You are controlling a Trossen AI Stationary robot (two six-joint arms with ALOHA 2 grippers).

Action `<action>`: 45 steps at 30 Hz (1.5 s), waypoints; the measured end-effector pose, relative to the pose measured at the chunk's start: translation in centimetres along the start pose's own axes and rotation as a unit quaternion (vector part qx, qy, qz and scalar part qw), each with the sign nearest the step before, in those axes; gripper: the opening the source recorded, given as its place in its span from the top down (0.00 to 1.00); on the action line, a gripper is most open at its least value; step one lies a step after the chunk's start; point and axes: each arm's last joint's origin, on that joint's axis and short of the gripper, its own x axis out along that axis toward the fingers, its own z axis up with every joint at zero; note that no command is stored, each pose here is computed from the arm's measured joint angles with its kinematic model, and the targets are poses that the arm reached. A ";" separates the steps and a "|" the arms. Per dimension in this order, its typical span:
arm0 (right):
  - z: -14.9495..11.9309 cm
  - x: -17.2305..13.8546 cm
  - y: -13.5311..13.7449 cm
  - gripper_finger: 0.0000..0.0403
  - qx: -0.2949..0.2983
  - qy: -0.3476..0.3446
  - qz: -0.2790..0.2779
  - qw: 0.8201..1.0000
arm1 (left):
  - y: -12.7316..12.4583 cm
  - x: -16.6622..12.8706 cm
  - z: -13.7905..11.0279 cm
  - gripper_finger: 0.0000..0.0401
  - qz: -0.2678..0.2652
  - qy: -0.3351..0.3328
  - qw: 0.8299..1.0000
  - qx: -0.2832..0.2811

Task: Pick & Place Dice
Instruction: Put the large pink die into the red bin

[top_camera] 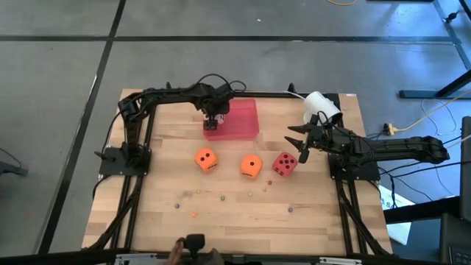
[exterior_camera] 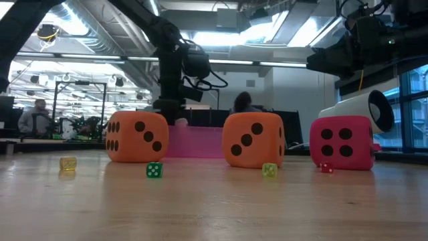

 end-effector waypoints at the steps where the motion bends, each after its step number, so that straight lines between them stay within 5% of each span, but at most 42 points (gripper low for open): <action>1: 0.0 0.0 0.0 0.49 0.000 0.000 0.000 1.000 | -0.1 0.0 0.0 0.10 0.000 0.000 1.000 0.001; 13: 0.0 0.0 0.0 0.50 0.000 0.000 0.002 1.000 | -0.3 -0.1 0.5 0.04 0.019 0.010 1.000 0.011; 24: 0.0 0.0 0.0 0.49 0.000 0.000 0.002 1.000 | -0.8 -3.4 2.3 0.04 0.055 0.015 0.998 0.041; 36: 0.0 0.0 0.0 0.49 0.000 0.000 0.002 1.000 | -0.7 -3.6 2.4 0.04 0.068 0.015 0.998 0.008; 45: 0.0 0.0 0.0 0.49 0.000 0.000 0.002 1.000 | -1.2 -3.6 2.6 0.04 -0.004 -0.019 1.000 -0.003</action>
